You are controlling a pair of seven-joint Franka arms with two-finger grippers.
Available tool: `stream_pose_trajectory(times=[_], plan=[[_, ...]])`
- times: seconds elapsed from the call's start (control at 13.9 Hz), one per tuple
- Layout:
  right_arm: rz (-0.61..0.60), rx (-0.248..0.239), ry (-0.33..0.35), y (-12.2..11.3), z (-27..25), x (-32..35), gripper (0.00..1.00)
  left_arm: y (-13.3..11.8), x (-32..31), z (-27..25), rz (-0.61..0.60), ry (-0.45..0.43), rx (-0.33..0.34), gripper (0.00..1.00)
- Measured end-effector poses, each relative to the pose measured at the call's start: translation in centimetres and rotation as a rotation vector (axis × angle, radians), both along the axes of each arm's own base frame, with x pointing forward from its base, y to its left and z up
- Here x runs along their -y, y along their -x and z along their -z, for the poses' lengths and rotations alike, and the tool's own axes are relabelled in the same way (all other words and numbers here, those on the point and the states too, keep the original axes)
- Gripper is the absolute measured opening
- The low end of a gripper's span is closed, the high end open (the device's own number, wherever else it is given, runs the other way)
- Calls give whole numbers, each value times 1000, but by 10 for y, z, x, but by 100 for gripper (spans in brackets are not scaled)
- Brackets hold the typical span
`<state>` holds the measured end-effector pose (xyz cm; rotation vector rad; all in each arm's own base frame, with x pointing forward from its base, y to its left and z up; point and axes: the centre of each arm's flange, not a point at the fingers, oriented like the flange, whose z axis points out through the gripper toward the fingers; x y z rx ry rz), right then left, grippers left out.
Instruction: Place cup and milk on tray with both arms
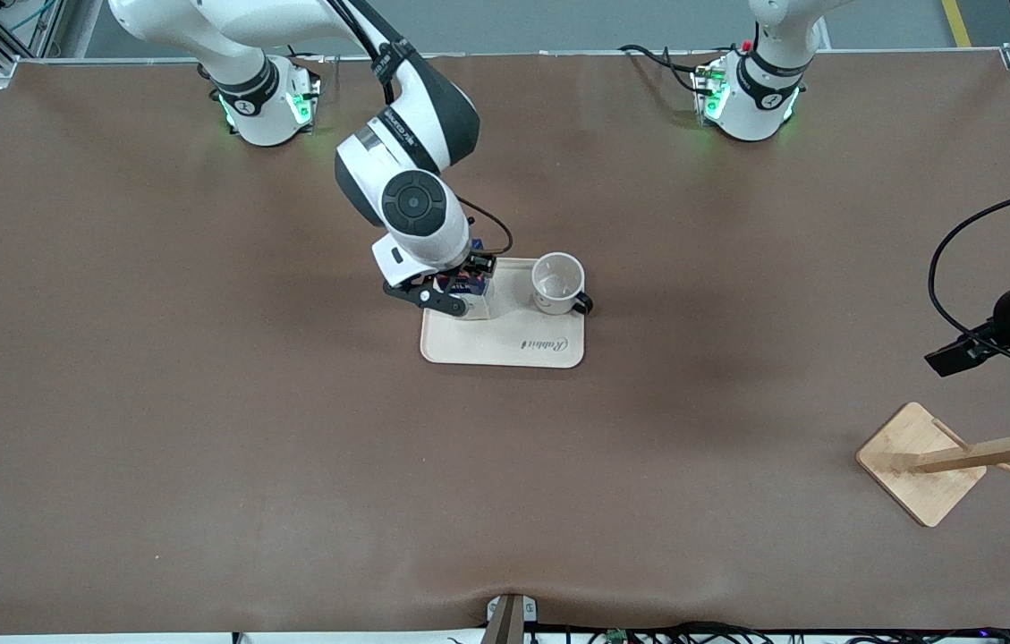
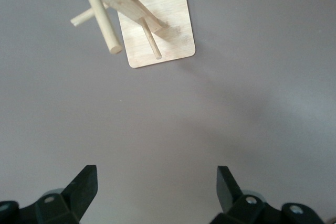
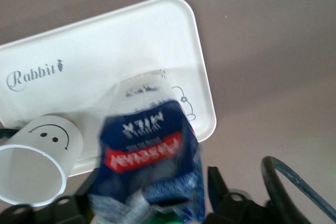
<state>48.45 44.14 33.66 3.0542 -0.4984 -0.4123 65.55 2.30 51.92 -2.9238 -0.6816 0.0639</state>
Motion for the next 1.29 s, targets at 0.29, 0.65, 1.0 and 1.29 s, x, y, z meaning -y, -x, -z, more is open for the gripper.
stream_pose_trajectory(times=[0.29,0.65,1.0,1.29], plan=[[25,-17,18,-1,-37,-4,100,0,14,-2,57,5,0,100],[51,42,-31,-25,-130,2,100,11,56,-35,127,7,50,100],[183,180,-147,-84,-231,68,100,30,76,-73,166,-19,91,100],[236,148,-101,-77,-286,134,100,43,96,-89,196,4,90,100]])
